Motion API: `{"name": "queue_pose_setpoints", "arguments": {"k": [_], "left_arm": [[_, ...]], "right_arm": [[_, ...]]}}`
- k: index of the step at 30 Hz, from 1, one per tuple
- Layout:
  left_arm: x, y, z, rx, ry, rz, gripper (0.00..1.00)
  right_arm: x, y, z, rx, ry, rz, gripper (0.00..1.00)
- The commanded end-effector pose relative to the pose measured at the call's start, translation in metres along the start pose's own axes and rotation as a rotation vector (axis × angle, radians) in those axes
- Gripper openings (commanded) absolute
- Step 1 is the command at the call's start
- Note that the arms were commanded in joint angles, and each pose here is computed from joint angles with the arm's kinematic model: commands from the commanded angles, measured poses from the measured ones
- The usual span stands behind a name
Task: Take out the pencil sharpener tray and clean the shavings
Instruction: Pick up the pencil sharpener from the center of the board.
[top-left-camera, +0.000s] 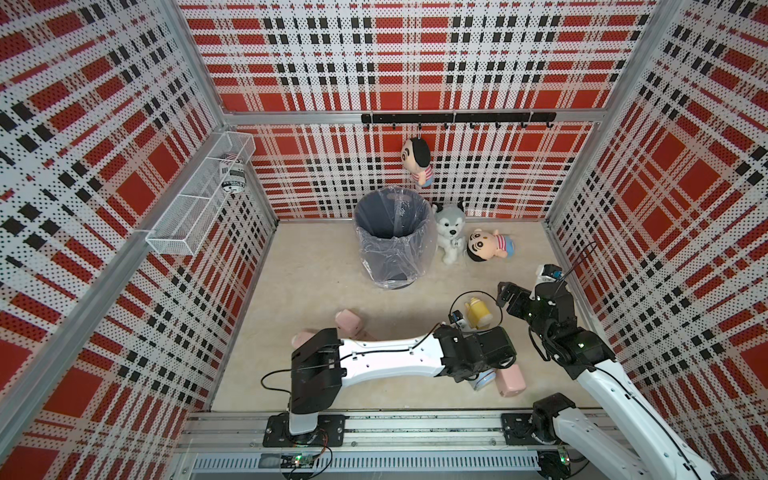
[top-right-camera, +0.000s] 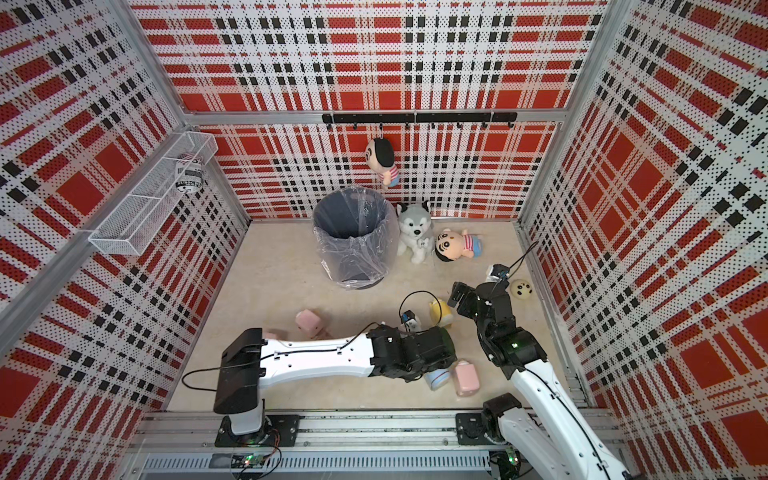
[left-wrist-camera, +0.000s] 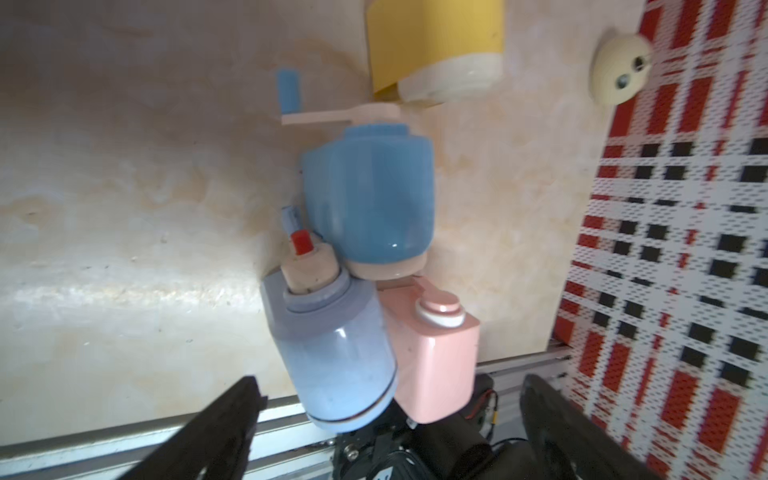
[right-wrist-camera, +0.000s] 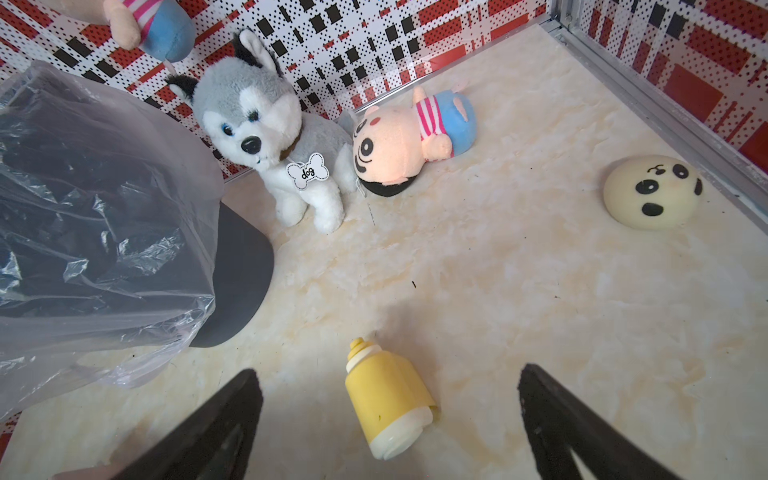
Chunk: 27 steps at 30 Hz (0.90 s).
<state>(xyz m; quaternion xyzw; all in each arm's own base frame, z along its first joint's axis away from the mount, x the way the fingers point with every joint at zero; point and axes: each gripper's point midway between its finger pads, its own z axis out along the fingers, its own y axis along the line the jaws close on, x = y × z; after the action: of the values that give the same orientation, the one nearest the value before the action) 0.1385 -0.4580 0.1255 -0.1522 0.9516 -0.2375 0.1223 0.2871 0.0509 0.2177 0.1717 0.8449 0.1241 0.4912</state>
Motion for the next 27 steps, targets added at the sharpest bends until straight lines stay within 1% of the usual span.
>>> {"name": "queue_pose_setpoints", "arguments": {"k": [1, 7, 15, 21, 27], "left_arm": [[0.006, 0.027, 0.003, -0.136, 0.026, -0.004, 0.98], [0.006, 0.039, 0.023, -0.192, 0.045, -0.036, 0.94], [-0.004, 0.043, 0.036, -0.222, 0.045, -0.048, 0.89], [-0.003, 0.041, 0.045, -0.233, 0.061, -0.045, 0.85], [0.006, 0.035, 0.050, -0.229, 0.096, -0.043, 0.85]], "right_arm": [[-0.001, 0.003, -0.001, -0.038, 0.002, -0.005, 1.00], [-0.007, 0.000, -0.004, -0.056, -0.006, 0.009, 1.00], [-0.007, -0.003, -0.004, -0.076, -0.005, 0.027, 1.00], [0.002, -0.002, 0.002, -0.101, 0.021, 0.046, 1.00], [0.006, 0.001, 0.004, -0.120, 0.038, 0.054, 1.00]]}}
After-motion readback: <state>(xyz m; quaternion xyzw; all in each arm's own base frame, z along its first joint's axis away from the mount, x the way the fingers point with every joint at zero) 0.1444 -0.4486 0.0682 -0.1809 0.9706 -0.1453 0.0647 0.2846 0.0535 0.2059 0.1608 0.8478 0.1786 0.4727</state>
